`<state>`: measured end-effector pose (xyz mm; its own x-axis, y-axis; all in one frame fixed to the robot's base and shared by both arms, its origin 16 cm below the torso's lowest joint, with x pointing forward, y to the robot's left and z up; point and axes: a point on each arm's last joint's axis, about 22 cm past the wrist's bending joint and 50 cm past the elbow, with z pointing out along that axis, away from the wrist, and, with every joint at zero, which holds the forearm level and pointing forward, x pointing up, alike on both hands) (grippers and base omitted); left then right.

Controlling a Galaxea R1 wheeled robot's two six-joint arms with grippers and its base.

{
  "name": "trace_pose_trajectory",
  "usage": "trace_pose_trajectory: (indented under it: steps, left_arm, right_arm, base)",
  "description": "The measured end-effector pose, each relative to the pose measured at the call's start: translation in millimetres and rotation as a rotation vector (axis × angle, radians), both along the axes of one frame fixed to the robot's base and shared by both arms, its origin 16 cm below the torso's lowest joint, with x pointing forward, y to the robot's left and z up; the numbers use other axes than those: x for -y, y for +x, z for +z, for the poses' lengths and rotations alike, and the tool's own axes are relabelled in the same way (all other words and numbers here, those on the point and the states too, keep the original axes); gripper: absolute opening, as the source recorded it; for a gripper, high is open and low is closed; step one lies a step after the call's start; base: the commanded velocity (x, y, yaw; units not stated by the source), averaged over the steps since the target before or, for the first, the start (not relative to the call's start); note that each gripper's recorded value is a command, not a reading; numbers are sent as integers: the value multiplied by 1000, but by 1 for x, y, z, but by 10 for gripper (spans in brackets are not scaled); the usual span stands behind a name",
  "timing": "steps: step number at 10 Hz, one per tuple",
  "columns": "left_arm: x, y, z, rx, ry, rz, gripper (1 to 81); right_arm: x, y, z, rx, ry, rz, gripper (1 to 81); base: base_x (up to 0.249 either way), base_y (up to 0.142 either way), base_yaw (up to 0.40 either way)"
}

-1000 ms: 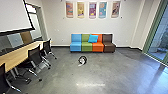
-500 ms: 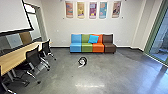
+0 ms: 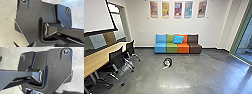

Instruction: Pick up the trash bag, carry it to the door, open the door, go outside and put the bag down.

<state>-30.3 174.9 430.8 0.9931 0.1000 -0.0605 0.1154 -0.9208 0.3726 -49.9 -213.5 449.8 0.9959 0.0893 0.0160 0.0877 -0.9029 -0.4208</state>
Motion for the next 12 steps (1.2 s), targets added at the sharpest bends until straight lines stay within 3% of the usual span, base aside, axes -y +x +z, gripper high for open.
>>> trace_pose_trajectory:
  steps: [3, 8, 10, 12]
  left_arm:
    - [-1, 0, 0, 1, 1, 0, 811]
    - [-4, -1, 0, -1, 5, 0, 811]
    - [-14, -1, -3, -1, 28, 0, 811]
    - [-30, -2, -6, -3, 59, 0, 811]
  right_arm:
    - [-3, -1, -1, -1, 1, 1, 811]
    - [11, -2, -15, 2, -66, 8, 811]
    - [33, 0, -20, 5, -116, 11, 811]
    - [32, 4, -21, 9, -117, 11, 811]
  base:
    - [136, 0, 0]
    - [135, 0, 0]
    - [135, 0, 0]
    - [136, 0, 0]
